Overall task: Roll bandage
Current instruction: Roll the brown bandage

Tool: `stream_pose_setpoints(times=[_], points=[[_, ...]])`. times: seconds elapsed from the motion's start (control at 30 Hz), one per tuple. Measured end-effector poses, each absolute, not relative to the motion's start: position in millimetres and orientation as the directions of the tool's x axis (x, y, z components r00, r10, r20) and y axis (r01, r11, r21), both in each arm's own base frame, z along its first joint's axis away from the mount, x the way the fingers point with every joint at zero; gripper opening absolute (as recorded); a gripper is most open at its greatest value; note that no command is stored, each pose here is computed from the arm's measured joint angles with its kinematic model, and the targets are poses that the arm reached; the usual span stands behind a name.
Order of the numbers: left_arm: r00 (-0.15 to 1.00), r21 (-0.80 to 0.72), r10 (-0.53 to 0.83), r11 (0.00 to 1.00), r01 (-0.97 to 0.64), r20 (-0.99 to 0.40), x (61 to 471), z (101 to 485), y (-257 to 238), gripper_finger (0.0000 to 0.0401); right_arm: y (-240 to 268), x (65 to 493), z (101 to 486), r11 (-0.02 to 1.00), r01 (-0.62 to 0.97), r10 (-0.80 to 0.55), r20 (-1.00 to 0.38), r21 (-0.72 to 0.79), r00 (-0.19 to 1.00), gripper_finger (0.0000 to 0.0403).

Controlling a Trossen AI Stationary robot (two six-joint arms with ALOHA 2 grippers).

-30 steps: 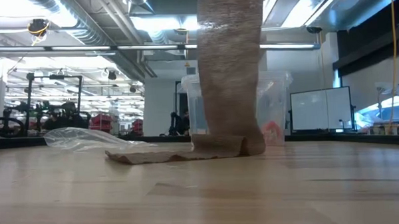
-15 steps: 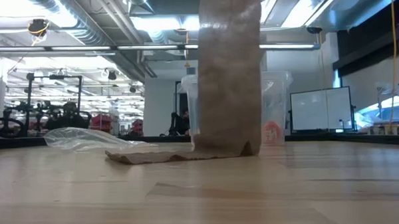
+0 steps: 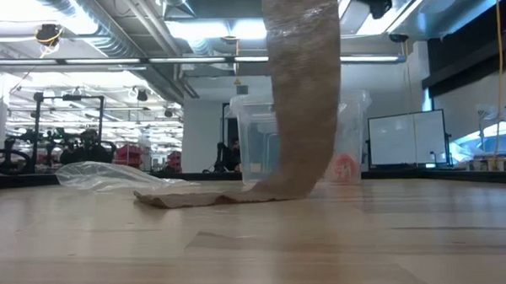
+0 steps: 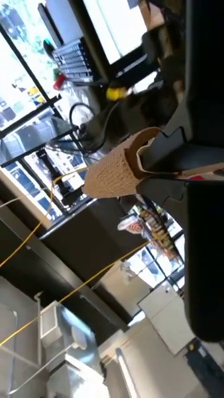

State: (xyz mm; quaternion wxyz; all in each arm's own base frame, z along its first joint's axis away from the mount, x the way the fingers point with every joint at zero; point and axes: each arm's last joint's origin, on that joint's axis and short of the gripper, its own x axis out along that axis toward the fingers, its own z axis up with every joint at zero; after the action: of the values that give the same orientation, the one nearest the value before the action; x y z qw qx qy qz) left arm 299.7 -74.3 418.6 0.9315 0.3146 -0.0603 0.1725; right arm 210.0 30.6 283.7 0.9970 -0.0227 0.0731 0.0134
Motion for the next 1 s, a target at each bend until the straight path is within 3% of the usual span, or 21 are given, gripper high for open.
stream_pose_setpoints(times=[0.2, 0.4, 0.63, 0.8, 1.0], points=[[0.925, 0.576, 0.310, 0.724, -0.380, 0.220, 299, 420, -73, 0.0002, 33, 228, 271, 1.000, 0.001, -0.003, -0.199, -0.013, 0.980, 0.0195], [0.930, 0.583, 0.292, 0.725, -0.368, 0.223, 298, 420, -75, 0.0002, 33, 245, 257, 0.992, 0.071, -0.092, -0.202, -0.109, 0.975, 0.0190], [0.932, 0.619, 0.277, 0.697, -0.362, 0.233, 296, 421, -80, 0.0004, 35, 250, 227, 0.988, 0.049, -0.065, -0.104, -0.147, 0.992, 0.0133], [0.936, 0.619, 0.271, 0.702, -0.352, 0.225, 296, 420, -82, 0.0004, 34, 247, 210, 0.993, 0.042, -0.055, -0.111, -0.114, 0.992, 0.0089], [0.938, 0.567, 0.269, 0.747, -0.347, 0.219, 296, 419, -82, 0.0003, 37, 258, 214, 0.998, 0.029, -0.034, -0.094, -0.054, 0.995, 0.0076]])
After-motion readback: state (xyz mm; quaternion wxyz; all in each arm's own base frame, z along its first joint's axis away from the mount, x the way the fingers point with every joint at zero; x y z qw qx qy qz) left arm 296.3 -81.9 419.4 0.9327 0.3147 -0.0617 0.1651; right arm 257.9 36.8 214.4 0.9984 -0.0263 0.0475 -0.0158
